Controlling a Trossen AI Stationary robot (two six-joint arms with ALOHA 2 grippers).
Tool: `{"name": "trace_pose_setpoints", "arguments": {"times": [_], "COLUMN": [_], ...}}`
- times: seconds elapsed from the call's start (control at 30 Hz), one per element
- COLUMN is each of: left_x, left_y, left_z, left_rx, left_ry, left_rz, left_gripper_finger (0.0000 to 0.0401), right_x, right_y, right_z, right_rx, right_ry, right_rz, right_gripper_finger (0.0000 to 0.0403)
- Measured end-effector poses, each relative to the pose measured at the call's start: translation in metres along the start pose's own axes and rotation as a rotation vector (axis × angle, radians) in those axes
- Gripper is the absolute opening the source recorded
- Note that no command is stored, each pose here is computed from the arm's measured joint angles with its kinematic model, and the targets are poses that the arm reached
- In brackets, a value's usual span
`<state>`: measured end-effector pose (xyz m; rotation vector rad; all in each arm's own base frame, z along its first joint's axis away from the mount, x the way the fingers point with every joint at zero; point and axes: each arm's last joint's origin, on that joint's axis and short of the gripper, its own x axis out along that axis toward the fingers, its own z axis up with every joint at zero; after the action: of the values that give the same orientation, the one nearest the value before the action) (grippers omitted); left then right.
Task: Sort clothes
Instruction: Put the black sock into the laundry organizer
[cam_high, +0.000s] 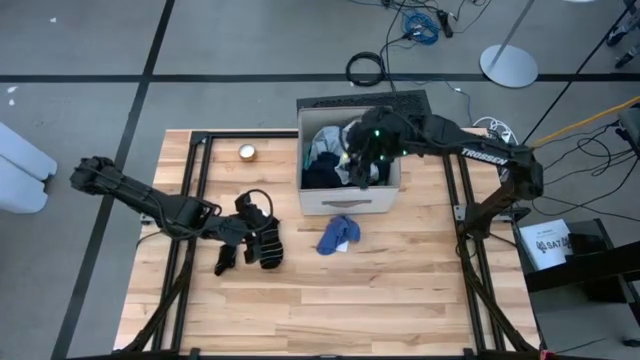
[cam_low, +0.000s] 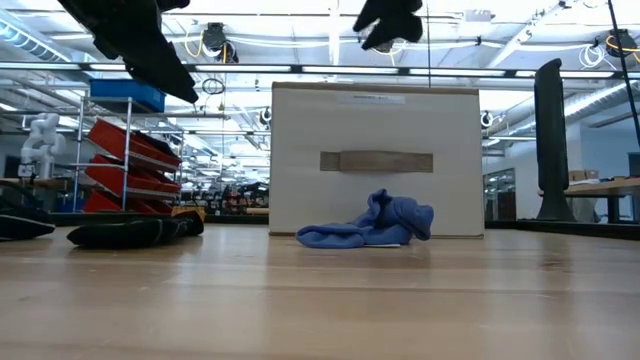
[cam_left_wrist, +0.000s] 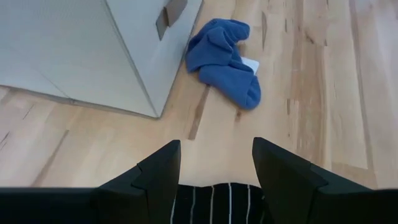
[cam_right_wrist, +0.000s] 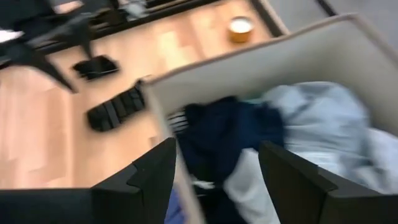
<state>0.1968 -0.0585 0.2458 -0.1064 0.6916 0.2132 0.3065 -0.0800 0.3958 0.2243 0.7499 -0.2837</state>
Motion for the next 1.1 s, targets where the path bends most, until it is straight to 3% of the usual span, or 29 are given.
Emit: {"name": "trace_pose_setpoints", "arguments": {"times": [0.43,0.63,0.87,1.1], "left_x": [0.03,0.054,0.085,0.106], "left_y": [-0.013,-0.016,-0.007,0.002], "left_z": [-0.013,-0.025,-0.037,-0.052], "left_rx": [0.034,0.062,0.044,0.033], "left_ry": [0.175,0.28,0.407,0.559], "left_rz": [-0.059,-0.012,0.063,0.1], "left_gripper_finger": [0.021,0.021,0.021,0.021], "right_x": [0.015,0.033,0.052,0.062], "right_y": [0.091,0.125,0.146,0.146], "right_z": [-0.032,-0.065,-0.094,-0.109], "right_rx": [-0.083,-0.135,-0.162,-0.122], "right_ry": [0.038,0.023,-0.045,-0.005], "right_rz": [0.2,0.166,0.18,0.173], "right_gripper_finger": [0.0215,0.0215,0.0215,0.0215]}}
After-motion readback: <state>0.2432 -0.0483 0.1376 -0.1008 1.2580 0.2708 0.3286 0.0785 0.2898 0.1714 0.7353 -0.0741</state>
